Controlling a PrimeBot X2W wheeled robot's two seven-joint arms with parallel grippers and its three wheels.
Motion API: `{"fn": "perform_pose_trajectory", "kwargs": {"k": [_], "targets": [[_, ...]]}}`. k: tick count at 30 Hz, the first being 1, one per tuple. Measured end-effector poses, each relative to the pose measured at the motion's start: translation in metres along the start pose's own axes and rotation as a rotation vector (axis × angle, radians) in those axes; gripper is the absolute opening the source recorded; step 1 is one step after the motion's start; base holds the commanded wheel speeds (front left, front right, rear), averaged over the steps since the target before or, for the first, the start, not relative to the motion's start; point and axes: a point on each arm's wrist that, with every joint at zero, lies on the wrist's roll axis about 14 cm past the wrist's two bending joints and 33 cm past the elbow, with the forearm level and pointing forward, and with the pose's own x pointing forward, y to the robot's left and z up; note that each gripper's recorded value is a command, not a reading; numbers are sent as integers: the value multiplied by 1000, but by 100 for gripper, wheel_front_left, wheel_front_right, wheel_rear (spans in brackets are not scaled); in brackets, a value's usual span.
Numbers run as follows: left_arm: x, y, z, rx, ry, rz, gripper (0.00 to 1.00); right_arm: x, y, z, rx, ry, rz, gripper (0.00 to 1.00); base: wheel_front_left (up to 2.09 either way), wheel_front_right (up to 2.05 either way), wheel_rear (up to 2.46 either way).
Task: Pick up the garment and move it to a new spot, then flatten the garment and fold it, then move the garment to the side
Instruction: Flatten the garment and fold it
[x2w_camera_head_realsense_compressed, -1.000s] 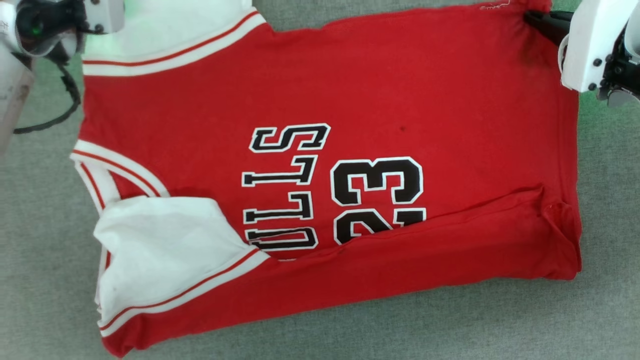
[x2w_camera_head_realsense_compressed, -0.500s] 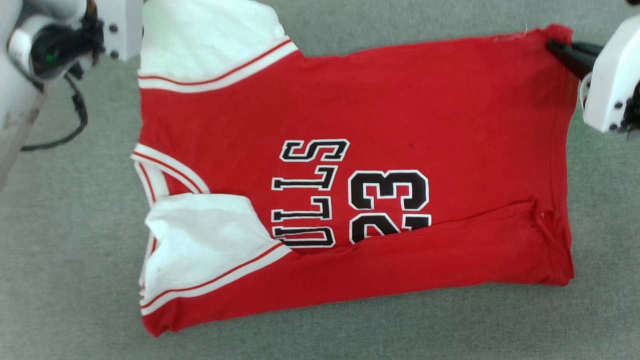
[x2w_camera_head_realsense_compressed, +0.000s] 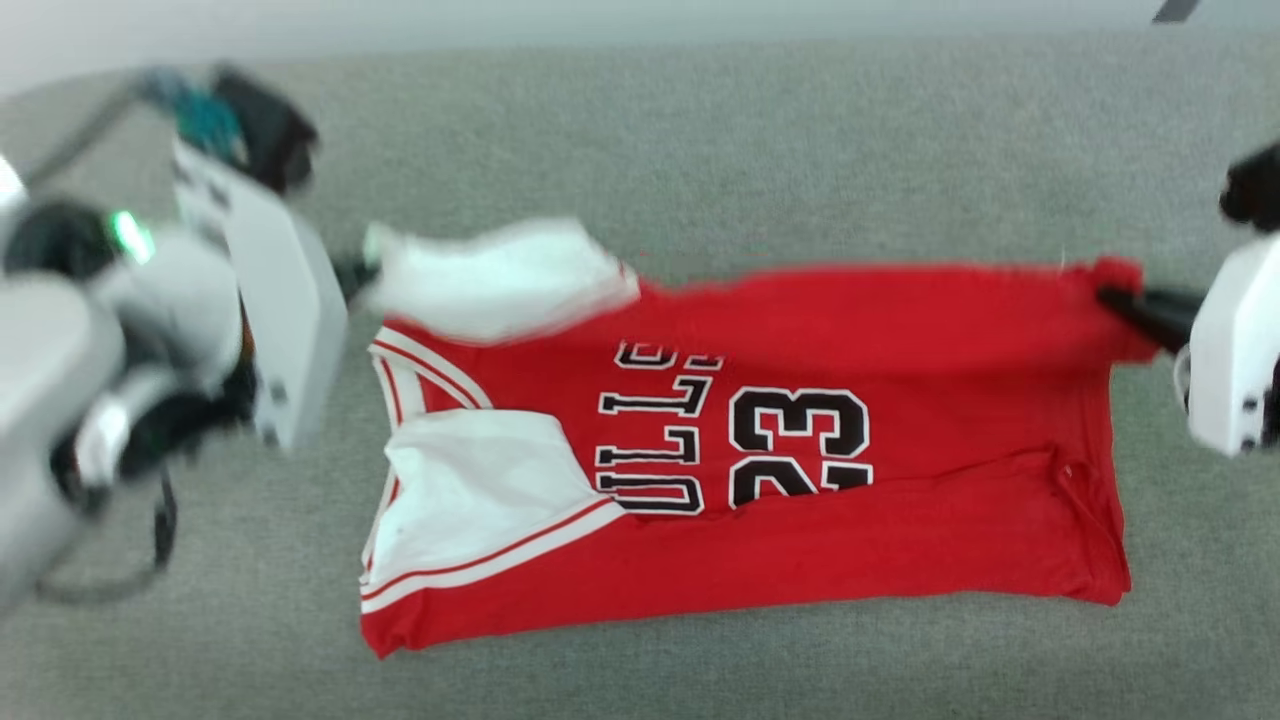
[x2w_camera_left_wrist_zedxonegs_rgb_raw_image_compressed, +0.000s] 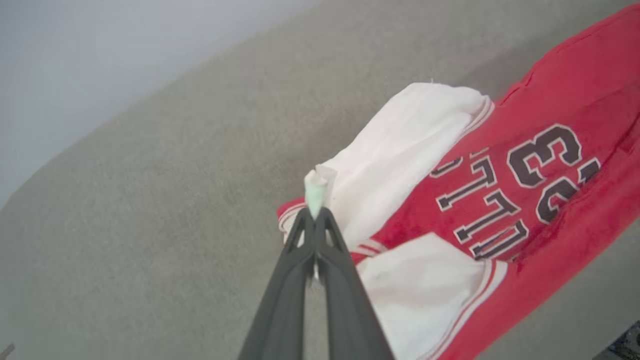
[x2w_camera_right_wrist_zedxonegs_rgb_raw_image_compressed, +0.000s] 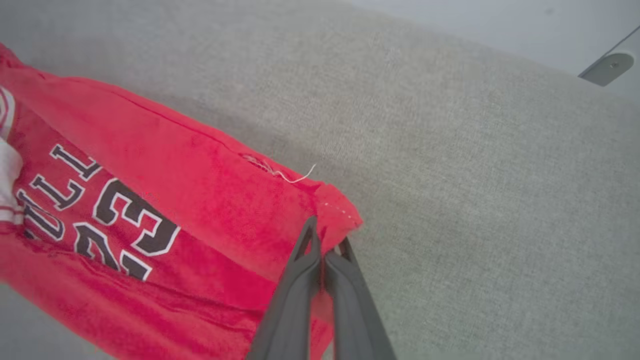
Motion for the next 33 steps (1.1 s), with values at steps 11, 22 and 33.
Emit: {"fn": "perform_pose_trajectory", "kwargs": {"k": [11,22,33], "targets": [[-25,-57,-93,-80,167,-94,0,-15,24,-57,31,144,48,0,0,0,0],[-12,-65,-113,-130,192,-132,100,-13,35,-78,68,200,53,100,0,0,0],[-30,-52,-89,-163,22,-73,100,-31,34,-61,105,104,20,100,0,0,0]]}}
